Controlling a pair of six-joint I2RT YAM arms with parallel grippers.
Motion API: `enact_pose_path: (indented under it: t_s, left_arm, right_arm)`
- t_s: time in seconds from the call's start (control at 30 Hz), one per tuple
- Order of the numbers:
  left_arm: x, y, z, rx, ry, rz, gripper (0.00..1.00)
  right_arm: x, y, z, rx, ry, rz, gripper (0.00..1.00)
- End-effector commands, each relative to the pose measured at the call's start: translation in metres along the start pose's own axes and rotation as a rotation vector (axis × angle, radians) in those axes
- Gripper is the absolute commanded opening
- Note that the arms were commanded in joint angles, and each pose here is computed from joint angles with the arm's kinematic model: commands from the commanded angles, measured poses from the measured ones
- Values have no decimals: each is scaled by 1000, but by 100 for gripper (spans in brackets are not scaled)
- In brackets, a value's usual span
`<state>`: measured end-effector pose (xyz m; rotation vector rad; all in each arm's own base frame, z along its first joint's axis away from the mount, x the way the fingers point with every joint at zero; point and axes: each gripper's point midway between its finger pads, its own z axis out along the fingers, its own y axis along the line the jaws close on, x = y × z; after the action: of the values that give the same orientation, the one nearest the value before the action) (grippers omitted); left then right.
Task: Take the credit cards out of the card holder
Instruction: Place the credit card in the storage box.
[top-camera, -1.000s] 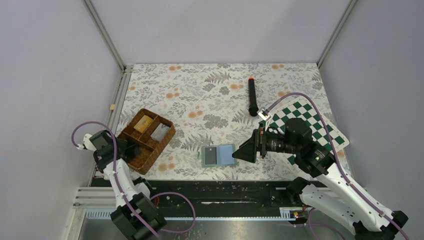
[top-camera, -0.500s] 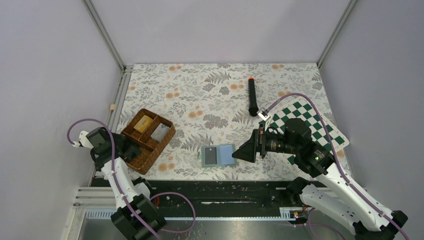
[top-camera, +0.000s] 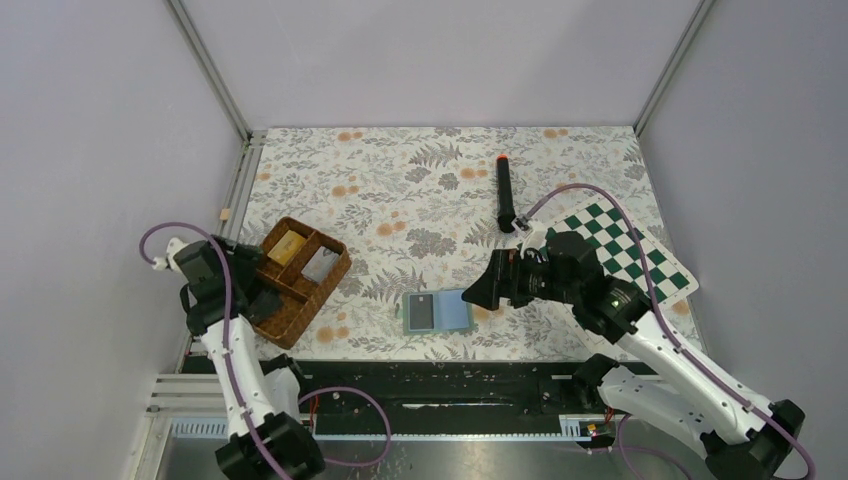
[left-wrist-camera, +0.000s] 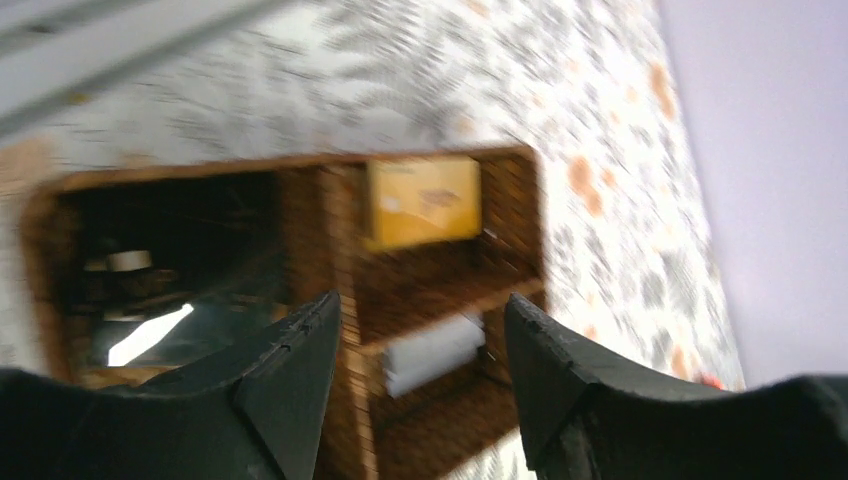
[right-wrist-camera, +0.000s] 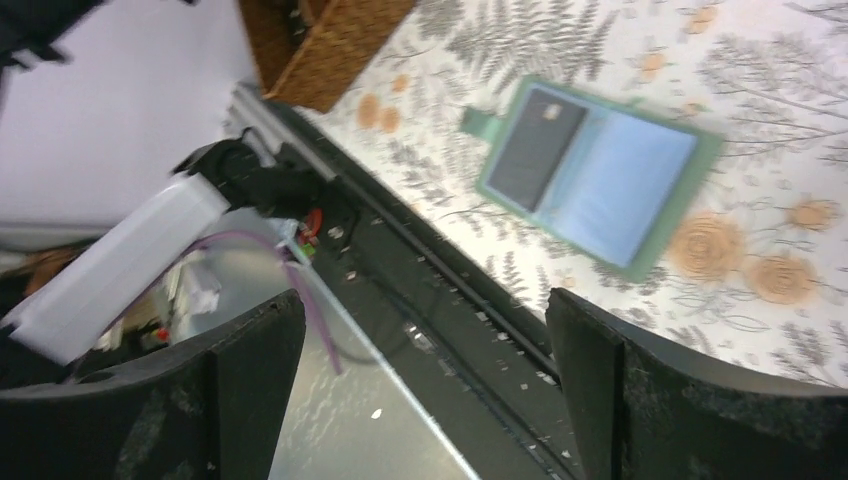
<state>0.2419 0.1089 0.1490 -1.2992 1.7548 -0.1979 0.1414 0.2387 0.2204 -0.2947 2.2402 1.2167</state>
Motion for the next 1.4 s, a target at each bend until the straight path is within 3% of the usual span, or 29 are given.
enact_pose_path:
  t_s: [0.0,0.13,0.3,0.37,0.63,0.8,0.97,1.07,1.17,1.37]
  left_arm:
    - [24,-86,-36,336,125,128,61]
    - [94,-130,-78,579,338,279,60]
    - [176,-136,-121,756,562,354,53]
    - [208,-130,-137,793,650,401,53]
    - [300,-102,-149,807,873,481,46]
    - [320,-84,-130,753,883,548,45]
    - [334,-62,-113,681,905,600,40]
    - [333,-48,-96,600,853,619,37]
    - [323,-26,-69,455,751,646,26]
    - [320,-54,-100,603,794,576,26]
  right_arm:
    - [-15,-36,8,188,-60,-45,95]
    - [-12,-54,27,242,-20,-31,86]
    - [-1,-67,57,217,-5,53,58]
    - [6,-66,70,173,9,109,51]
    - [25,-68,112,84,55,189,46]
    - [39,-77,134,175,122,166,50]
    - [46,-80,144,209,142,152,45]
    - [51,-94,149,251,146,139,43]
    - [64,-110,154,304,219,108,43]
    - [65,-116,151,326,234,54,42]
